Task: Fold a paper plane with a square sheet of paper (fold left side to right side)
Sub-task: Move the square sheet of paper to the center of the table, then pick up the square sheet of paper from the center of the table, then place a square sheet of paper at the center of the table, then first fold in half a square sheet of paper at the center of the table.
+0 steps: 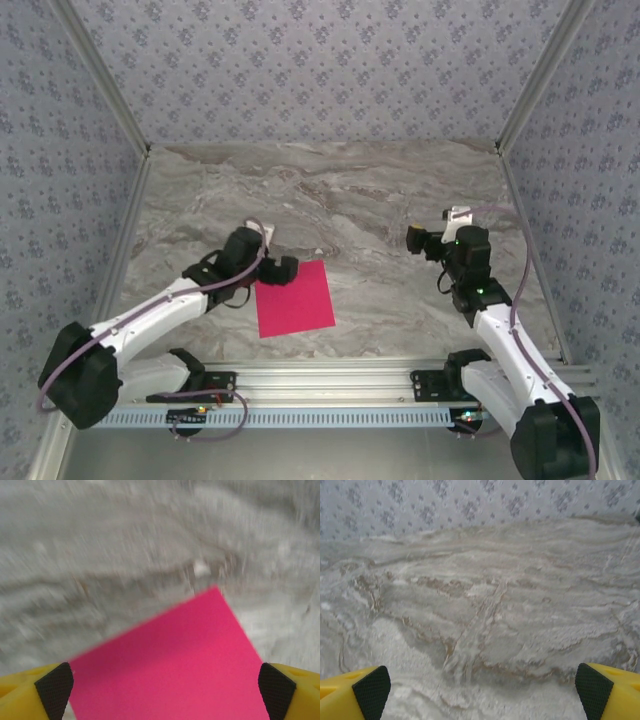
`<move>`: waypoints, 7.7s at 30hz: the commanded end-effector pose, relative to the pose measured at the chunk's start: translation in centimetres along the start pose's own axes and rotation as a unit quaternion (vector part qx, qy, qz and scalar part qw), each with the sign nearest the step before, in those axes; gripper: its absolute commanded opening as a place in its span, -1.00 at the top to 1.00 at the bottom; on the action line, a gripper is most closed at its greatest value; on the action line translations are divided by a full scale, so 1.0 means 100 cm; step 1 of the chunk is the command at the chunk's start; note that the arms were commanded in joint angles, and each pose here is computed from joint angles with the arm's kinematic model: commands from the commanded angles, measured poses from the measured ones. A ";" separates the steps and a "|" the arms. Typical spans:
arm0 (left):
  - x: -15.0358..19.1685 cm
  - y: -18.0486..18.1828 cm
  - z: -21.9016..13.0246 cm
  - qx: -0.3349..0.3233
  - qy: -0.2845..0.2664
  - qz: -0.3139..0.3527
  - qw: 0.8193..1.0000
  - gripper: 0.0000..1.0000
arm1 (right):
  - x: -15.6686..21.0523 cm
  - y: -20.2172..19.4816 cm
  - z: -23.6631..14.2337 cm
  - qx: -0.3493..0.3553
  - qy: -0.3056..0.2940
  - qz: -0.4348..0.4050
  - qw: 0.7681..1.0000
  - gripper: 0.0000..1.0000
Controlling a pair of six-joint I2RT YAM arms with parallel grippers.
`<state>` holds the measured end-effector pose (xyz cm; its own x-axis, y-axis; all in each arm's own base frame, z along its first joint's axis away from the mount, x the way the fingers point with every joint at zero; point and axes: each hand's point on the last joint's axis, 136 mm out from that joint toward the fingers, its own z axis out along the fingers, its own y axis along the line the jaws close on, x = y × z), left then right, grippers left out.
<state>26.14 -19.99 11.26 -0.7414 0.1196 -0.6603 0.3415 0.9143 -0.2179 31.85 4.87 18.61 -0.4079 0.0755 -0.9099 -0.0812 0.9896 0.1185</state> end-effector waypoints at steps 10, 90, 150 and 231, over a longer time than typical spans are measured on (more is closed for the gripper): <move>0.071 -0.004 0.037 -0.045 0.139 0.009 0.989 -0.96 | 0.009 0.007 -0.001 0.019 0.032 -0.005 0.999 -1.00; 0.075 -0.011 0.077 0.057 0.202 -0.132 0.969 -0.43 | 0.162 0.219 0.091 -0.108 0.420 -0.043 0.900 -0.77; -0.111 -0.096 -0.157 0.442 -0.167 0.050 0.880 0.94 | -0.071 0.264 -0.135 -0.587 0.165 -0.072 0.790 0.36; -0.044 -0.053 0.096 0.314 0.085 -0.188 0.927 0.61 | 0.100 0.218 0.078 -0.312 0.322 0.195 0.872 0.00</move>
<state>32.58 -28.39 7.90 -0.9488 -0.0662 -0.3089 0.2339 0.5099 -0.8278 32.85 26.82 6.68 -0.9357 0.0951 -0.3398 -0.1762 0.7086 0.6833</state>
